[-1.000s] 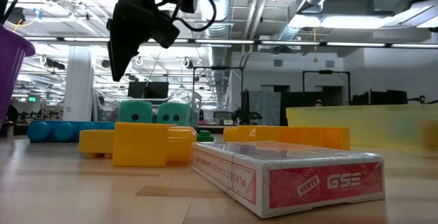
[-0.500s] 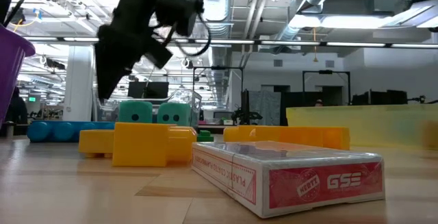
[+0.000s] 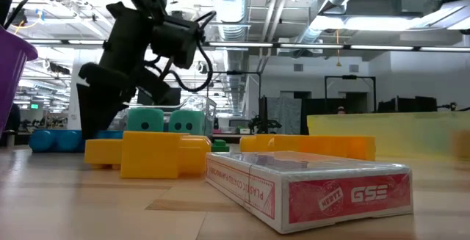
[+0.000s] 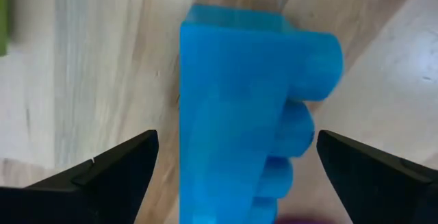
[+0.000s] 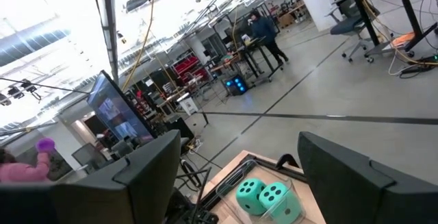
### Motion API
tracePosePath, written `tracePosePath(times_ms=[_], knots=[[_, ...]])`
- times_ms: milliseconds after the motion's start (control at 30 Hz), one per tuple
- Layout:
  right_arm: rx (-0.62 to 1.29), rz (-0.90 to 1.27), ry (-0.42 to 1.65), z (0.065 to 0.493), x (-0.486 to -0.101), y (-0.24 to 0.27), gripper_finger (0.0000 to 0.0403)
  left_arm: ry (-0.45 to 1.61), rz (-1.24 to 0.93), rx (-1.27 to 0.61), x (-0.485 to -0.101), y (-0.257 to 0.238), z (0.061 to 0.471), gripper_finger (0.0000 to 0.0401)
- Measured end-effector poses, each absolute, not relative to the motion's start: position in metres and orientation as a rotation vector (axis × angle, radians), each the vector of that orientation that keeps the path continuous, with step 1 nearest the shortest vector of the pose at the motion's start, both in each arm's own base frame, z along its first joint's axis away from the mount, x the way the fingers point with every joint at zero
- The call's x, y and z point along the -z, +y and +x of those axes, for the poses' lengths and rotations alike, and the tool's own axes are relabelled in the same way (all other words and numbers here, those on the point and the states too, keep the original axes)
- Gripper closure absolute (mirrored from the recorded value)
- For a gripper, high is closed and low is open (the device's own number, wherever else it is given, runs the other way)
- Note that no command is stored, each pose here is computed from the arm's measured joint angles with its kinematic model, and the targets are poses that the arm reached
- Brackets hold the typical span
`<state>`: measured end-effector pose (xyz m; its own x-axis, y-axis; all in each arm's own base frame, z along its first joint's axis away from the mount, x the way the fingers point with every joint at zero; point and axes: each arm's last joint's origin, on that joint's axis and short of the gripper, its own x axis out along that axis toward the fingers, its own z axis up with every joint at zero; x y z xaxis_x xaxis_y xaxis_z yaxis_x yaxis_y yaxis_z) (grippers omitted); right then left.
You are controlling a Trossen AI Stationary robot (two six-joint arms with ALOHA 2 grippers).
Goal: Pick & Place Toys
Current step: Put the blue game piece into the yellow bin
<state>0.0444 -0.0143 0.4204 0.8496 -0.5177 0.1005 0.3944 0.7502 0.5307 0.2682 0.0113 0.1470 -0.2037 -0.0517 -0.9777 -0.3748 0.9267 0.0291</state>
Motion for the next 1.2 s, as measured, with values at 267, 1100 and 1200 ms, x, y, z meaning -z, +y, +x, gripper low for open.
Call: tracePosePath(times_ms=[267, 1100, 1200], knots=[[0.504, 0.521, -0.249, 0.044, -0.42, -0.014, 0.0117, 1.731, -0.296, -0.245, -0.138, 0.011, 0.266, 0.0023], [0.504, 0.522, -0.25, 0.044, -0.42, -0.014, 0.0117, 1.489, -0.367, -0.269, -0.178, 0.011, 0.272, 0.0146], [0.504, 0.522, -0.25, 0.044, -0.42, -0.014, 0.0117, 1.351, -0.41, -0.277, -0.204, 0.013, 0.27, 0.0145]])
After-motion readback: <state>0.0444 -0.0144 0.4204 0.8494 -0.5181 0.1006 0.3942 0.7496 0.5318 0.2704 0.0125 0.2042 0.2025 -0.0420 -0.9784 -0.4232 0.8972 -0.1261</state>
